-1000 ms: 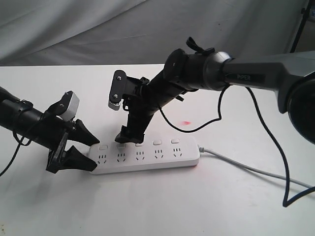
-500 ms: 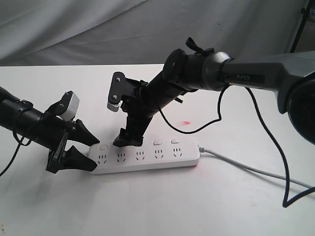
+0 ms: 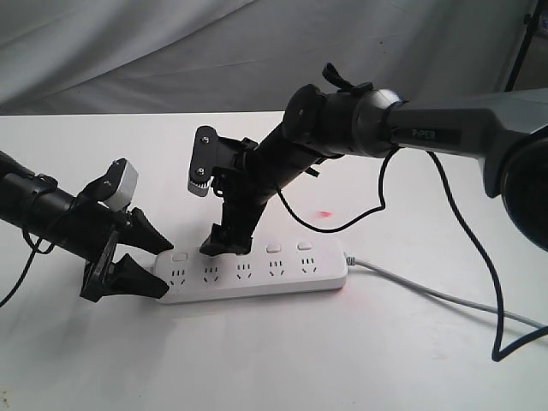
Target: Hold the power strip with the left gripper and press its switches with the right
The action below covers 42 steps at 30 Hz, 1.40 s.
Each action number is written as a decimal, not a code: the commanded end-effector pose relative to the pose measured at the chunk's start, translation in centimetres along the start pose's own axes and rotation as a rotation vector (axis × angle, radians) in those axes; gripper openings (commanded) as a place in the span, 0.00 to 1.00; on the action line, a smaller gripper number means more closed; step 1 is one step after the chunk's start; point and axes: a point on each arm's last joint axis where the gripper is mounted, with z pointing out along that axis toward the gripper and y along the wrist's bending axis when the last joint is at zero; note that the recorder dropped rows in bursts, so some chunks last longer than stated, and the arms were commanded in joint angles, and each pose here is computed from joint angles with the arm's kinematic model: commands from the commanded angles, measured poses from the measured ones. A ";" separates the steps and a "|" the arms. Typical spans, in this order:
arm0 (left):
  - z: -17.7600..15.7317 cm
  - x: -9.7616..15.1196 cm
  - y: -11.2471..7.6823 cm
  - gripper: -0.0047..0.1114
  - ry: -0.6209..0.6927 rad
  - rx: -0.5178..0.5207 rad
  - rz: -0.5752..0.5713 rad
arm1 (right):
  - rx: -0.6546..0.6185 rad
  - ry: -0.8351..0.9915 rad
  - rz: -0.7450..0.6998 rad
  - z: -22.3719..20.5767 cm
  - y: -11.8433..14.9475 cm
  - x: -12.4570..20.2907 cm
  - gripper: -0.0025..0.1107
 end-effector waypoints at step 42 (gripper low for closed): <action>0.9 1.4 -0.1 0.45 0.091 0.013 0.022 | -0.021 0.205 -0.228 2.9 2.0 2.6 0.95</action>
